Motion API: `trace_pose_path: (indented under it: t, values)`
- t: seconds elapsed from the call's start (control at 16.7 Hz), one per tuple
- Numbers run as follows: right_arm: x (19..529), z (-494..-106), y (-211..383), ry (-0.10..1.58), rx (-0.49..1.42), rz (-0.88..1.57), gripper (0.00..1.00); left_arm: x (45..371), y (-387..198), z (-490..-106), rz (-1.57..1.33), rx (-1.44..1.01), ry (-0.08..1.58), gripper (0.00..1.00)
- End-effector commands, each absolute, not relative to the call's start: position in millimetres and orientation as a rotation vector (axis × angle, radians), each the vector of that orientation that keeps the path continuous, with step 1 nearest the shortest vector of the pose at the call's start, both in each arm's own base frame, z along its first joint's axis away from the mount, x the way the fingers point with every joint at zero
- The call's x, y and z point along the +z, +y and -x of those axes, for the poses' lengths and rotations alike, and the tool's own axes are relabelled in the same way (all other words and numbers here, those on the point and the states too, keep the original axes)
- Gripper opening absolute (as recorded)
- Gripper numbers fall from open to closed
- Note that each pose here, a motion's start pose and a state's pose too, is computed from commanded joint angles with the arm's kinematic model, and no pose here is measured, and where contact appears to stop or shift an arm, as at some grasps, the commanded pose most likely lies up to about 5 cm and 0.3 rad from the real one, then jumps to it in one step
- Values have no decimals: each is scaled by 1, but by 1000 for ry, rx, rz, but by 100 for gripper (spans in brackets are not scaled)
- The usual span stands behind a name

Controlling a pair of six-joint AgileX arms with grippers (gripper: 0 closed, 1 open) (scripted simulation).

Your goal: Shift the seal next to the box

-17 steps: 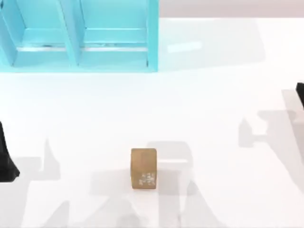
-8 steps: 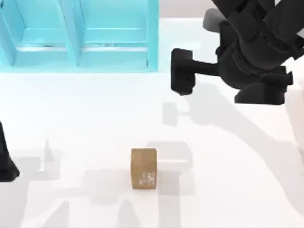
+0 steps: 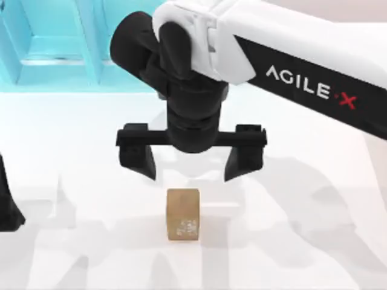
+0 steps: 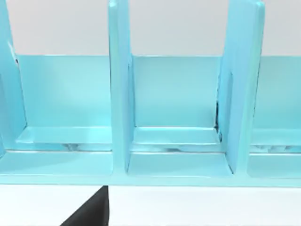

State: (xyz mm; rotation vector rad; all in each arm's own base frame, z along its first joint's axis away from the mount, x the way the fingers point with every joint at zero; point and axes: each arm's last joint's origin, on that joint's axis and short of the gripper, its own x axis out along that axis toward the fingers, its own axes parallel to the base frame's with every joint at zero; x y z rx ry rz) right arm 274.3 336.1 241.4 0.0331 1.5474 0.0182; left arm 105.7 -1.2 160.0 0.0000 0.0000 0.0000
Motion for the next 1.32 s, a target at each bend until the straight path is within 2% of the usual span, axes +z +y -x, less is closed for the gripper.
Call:
trace_pose_path:
  t: [0.6,1.08,1.32]
  values:
    - [227,-274,348,1573,-6,-14,100,160,-1,-106,0,0,0,100]
    - [145,-274,350,1566,2,-18,100,160,-1,-106,0,0,0,100]
    - [132,-272,350,1572,-4,-12,100,160,-1,-106,0,0,0,100]
